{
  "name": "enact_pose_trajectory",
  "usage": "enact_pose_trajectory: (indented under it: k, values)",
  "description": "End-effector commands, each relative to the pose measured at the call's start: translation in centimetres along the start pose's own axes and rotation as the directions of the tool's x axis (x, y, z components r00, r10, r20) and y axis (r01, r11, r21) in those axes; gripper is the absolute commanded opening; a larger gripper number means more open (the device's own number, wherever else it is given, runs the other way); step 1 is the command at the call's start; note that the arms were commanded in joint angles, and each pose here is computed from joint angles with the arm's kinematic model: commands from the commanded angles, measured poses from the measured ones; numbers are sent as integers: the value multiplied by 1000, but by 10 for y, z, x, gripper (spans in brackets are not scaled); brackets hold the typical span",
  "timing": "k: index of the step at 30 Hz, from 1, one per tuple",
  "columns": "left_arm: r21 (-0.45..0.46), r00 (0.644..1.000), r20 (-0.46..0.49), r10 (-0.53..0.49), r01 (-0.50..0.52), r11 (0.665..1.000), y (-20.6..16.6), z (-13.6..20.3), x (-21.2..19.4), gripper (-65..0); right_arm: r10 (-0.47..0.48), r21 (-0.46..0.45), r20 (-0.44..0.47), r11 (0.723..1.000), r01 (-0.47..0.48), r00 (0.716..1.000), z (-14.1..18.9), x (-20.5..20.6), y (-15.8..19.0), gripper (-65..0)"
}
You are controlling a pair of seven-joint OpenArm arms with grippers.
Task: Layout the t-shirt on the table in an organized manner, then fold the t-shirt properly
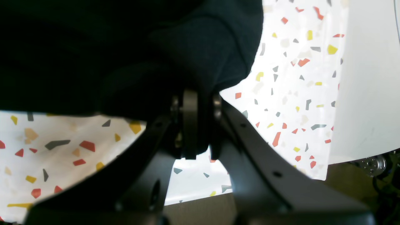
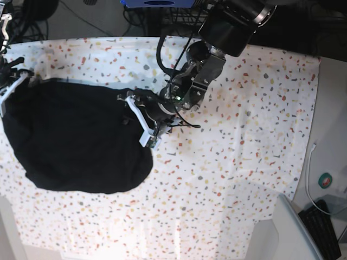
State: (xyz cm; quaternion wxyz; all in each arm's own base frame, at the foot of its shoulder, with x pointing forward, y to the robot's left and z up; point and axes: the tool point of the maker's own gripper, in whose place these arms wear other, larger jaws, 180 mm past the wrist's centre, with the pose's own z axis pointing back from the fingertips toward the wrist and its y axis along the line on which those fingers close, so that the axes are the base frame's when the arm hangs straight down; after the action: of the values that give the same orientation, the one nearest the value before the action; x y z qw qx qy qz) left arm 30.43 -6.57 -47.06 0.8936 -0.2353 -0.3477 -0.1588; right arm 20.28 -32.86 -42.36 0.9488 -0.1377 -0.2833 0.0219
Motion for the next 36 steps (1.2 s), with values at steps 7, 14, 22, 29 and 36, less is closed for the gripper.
enact_pose_trajectory:
  k: [7, 14, 22, 29, 36]
  values:
    - [118, 999, -9, -51, 52, 992, 58, 53, -5, -650, 58, 126, 25, 990, -61, 998, 5, 0, 63, -650]
    - [299, 987, 149, -58, 11, 954, 110, 116, 94, -650, 53, 196, 121, 978, -77, 991, 11, 39, 105, -650]
    - [303, 942, 149, -300, 245, 921, 87, 84, 248, -650, 97, 18, 334, 994, -109, 937, 12, 199, 27, -650]
    - [347, 859, 299, -416, 308, 886, 40, 88, 410, -650, 109, -178, 552, 984, -10, 827, 77, 354, -83, -650]
    - [283, 818, 382, -431, 341, 897, -1, 96, 400, -650, 181, -309, 523, 951, -13, 833, 134, 353, -105, -650]
